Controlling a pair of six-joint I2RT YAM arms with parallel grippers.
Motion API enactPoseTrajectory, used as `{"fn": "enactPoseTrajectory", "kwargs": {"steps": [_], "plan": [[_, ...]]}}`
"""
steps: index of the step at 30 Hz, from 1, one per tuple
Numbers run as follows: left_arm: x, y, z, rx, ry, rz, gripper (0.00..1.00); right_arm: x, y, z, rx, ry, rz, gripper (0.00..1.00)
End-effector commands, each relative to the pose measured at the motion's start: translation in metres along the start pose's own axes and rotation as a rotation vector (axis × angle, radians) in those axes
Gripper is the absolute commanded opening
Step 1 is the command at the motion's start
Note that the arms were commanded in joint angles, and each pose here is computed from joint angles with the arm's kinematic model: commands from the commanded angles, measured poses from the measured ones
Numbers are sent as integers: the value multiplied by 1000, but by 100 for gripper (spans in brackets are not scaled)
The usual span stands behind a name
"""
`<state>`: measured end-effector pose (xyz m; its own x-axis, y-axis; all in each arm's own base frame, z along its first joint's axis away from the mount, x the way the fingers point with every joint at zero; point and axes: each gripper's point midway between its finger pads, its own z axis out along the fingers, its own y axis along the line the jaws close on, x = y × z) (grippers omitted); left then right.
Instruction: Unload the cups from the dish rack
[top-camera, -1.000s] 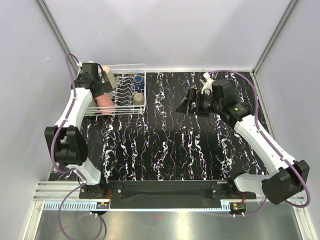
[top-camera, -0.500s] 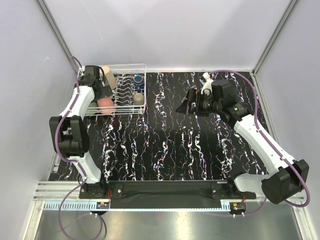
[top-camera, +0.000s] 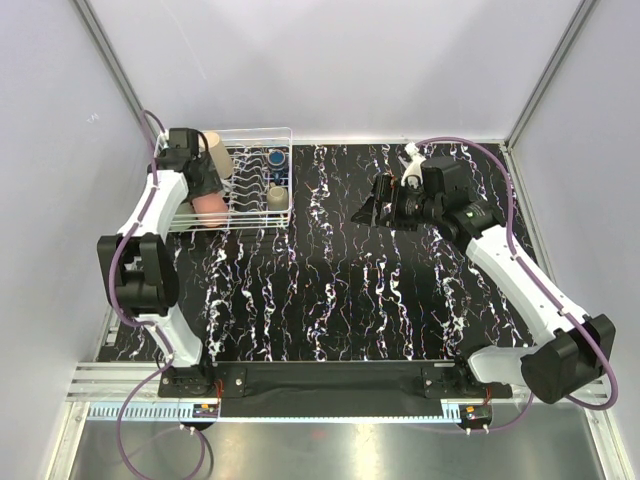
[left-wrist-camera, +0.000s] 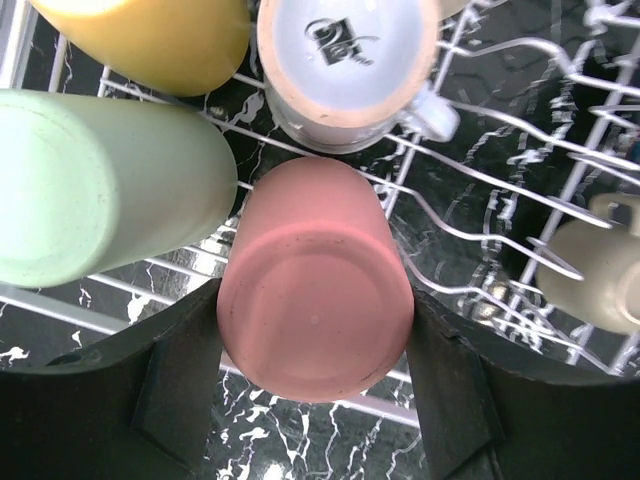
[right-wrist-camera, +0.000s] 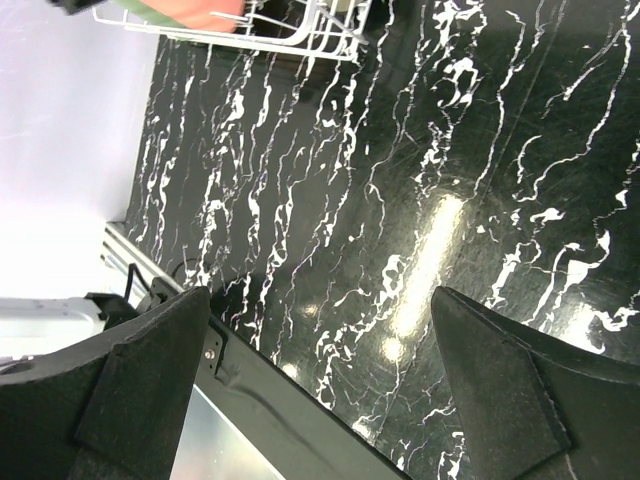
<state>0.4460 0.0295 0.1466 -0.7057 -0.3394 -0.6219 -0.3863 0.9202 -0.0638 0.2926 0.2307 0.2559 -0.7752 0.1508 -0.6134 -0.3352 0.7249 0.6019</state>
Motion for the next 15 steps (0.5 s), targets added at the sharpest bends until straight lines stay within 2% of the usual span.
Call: {"fn": "enactPoseTrajectory", "kwargs": {"steps": [1,9,13,15], "plan": [[-49,-8,-53,77,-154,-9,2,-17,6,-5,13,-43,-27,100],[-66,-31,-111,256,-228,-27,0,-37,23,1,-51,-83,-12,100],[-67,-55,-154,442,-261,-57,0,-53,36,5,-98,-104,-6,99],[-61,-77,-177,604,-251,-55,0,-55,41,11,-126,-100,9,98]]}}
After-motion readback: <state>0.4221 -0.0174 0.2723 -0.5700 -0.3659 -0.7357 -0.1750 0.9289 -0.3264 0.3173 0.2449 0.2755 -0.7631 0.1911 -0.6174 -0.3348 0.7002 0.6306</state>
